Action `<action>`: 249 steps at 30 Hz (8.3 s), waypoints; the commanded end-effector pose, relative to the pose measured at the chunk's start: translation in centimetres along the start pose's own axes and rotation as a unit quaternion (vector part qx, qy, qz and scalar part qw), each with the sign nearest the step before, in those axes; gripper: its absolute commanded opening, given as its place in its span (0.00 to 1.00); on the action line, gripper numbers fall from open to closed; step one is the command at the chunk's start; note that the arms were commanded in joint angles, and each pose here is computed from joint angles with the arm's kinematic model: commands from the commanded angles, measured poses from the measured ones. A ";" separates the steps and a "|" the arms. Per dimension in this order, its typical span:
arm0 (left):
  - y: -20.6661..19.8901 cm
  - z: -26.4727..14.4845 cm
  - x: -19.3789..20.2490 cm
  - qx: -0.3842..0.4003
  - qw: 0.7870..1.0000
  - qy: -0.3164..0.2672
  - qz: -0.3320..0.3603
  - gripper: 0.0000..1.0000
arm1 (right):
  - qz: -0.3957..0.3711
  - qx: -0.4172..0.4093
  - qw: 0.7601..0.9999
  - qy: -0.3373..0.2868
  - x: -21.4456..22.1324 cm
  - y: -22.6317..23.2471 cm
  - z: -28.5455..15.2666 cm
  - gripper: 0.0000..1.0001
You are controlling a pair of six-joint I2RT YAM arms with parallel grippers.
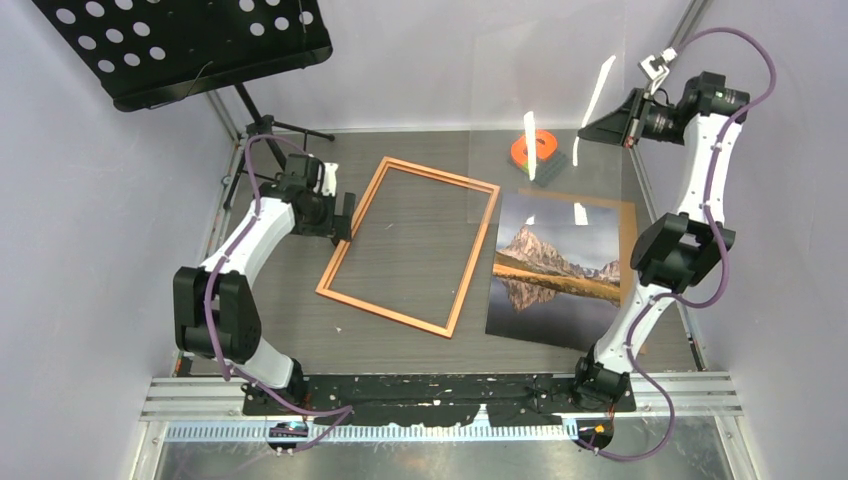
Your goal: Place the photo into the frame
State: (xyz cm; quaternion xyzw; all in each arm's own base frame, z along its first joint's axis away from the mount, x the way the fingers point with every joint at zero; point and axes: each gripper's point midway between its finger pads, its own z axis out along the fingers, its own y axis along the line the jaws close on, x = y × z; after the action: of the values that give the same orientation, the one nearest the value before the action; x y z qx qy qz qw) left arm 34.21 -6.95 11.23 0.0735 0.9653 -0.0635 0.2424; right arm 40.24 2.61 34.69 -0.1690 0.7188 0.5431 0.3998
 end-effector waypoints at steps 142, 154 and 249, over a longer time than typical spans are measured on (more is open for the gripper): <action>-6.2 4.4 5.3 0.266 0.957 0.019 -0.114 1.00 | 0.247 -0.025 0.969 -0.019 23.2 -1.7 20.6 0.06; -6.2 4.6 5.4 0.267 0.957 0.023 -0.116 1.00 | 0.244 -0.032 0.969 -0.018 23.0 -1.4 21.0 0.06; -6.4 5.3 6.2 0.271 0.953 0.041 -0.133 1.00 | 0.302 0.054 0.951 0.020 27.4 -4.6 21.7 0.06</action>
State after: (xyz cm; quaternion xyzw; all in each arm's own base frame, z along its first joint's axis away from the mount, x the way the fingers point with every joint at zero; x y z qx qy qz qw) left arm 29.39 -13.35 4.45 0.0080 0.9242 -0.3484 0.1562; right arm 34.63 25.55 7.95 0.0913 0.7770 0.5937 0.1883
